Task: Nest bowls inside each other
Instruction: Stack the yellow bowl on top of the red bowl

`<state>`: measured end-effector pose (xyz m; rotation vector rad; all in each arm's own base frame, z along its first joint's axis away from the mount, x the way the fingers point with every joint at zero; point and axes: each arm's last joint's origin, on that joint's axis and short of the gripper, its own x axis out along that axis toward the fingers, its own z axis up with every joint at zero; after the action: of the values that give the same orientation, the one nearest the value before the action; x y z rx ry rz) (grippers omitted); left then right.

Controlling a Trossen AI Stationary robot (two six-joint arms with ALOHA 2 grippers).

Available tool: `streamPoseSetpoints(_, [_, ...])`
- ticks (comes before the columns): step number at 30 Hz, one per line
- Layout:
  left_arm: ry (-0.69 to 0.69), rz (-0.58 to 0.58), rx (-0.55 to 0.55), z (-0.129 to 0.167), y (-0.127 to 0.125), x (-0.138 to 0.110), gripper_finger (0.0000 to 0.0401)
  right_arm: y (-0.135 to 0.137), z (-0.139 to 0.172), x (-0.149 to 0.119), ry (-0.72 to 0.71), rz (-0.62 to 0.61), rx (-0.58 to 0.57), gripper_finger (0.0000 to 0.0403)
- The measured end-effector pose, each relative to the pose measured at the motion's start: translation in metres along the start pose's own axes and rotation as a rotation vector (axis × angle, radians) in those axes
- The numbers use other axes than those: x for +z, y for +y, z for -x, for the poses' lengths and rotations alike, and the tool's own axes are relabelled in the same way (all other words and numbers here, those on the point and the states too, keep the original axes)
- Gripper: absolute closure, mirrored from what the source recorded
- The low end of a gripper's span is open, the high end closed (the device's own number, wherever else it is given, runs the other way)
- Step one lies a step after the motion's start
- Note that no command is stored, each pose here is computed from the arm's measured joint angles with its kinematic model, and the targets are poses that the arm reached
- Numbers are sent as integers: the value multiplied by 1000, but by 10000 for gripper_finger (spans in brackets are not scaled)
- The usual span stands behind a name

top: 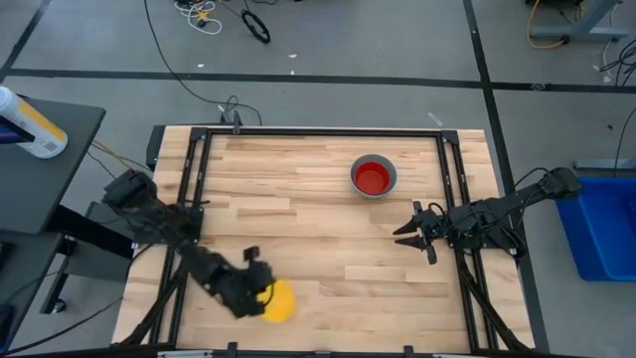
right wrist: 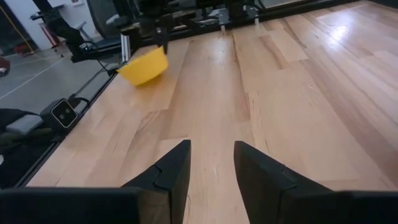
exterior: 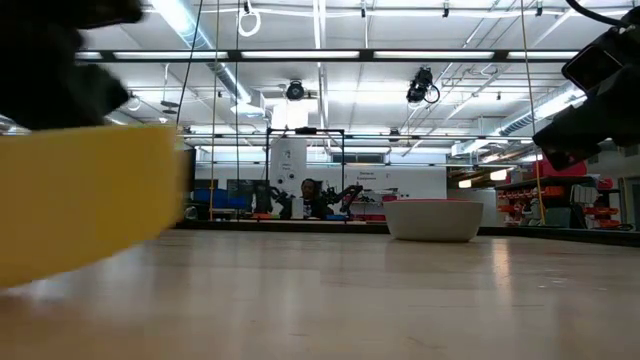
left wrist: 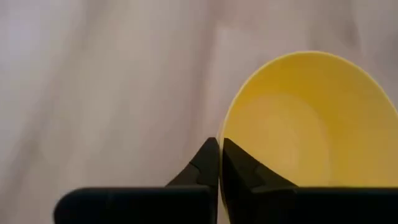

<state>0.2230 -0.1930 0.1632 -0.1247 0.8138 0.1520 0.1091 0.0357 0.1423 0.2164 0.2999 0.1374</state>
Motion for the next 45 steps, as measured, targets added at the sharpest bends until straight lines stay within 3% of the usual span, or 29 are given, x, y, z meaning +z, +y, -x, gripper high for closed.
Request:
streamPoseSetpoints(6, [-203, -72, 136, -38, 51, 57, 395, 0, 0, 0, 0, 15, 0, 272])
streamPoseSetpoints(13, [-540, -60, 33, -62, 160, 133, 395, 0, 0, 0, 0, 16, 0, 272])
streamPoseSetpoints(19, [-657, -5, 39, -54, 247, 176, 396, 0, 0, -1, 7, 32, -2, 274])
streamPoseSetpoints(23, [-590, 16, 10, -66, 278, 207, 396, 0, 0, -1, 7, 51, -3, 272])
streamPoseSetpoints(26, [-453, 22, 10, -92, 293, 228, 396, 0, 0, -1, 7, 52, -2, 272])
streamPoseSetpoints(29, [-346, 2, 12, -116, 301, 252, 396, 0, 0, -1, 6, 51, -2, 274])
streamPoseSetpoints(34, [-306, -42, 2, -145, 307, 288, 396, 0, 0, -1, 9, 51, 7, 272])
streamPoseSetpoints(39, [-236, -30, 9, -171, 321, 301, 396, 1, 0, -1, 19, 42, 32, 274])
streamPoseSetpoints(45, [-109, 43, 8, -200, 339, 291, 396, 1, 0, -2, 32, 27, 56, 271])
